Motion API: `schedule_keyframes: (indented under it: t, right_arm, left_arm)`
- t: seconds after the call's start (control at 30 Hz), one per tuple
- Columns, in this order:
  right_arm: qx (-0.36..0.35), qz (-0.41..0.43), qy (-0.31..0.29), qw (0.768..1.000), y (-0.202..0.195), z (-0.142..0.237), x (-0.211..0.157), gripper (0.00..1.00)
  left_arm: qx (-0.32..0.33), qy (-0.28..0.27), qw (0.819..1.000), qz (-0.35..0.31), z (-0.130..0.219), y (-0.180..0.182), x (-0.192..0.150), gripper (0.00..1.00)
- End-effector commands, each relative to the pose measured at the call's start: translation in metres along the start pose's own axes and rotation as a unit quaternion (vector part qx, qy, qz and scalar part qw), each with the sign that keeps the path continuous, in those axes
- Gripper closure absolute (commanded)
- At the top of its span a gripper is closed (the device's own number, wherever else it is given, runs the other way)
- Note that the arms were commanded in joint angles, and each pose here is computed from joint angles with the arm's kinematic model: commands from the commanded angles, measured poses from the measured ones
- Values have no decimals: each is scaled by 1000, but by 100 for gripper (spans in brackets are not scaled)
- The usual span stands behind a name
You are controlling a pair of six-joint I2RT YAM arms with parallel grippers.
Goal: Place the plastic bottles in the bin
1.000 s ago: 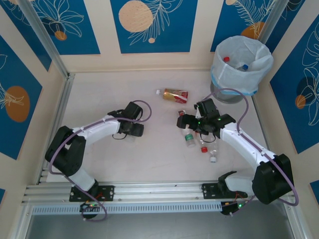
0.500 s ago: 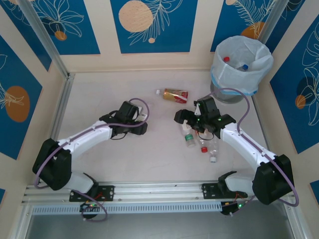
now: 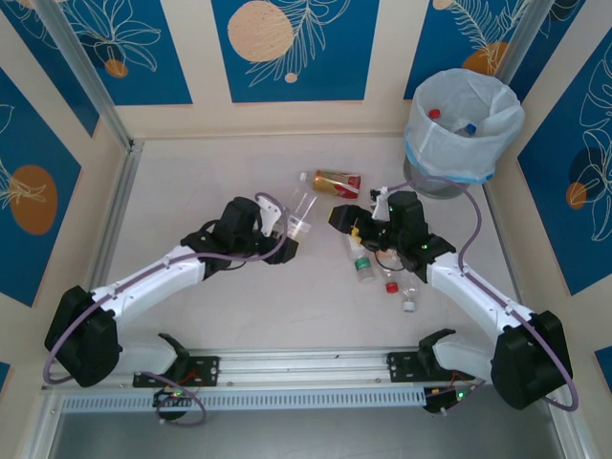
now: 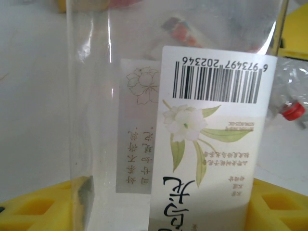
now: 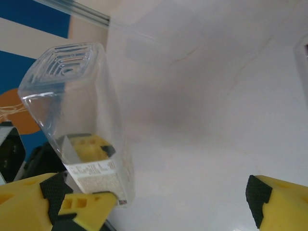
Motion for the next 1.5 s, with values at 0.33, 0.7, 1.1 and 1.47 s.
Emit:
schedule_keyframes:
  t: [0.33, 0.7, 1.1, 1.47]
  right_arm:
    - [90, 41, -24, 995, 39, -10, 17, 0]
    - [30, 31, 3, 999, 29, -5, 6, 17]
    - [53, 45, 7, 998, 36, -11, 13, 33]
    - [46, 48, 6, 998, 33, -12, 11, 28]
  left_arm:
    - [10, -32, 991, -127, -1, -47, -1, 100]
    - [37, -33, 985, -167, -2, -56, -3, 100]
    - [23, -29, 984, -173, -4, -61, -5, 100]
    - [21, -32, 985, -168, -4, -62, -4, 100]
Point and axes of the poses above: each hand's point on the last joint's axis, 136 mm out from that joint toward the fingers, its own z axis back along the fingers, its own y axis along the line the jaws close on, x = y × z, the point moved 9 cm from there along z, back along the fingers, and after that the axes turned 15 degrees about z, right-handed, at the moved point
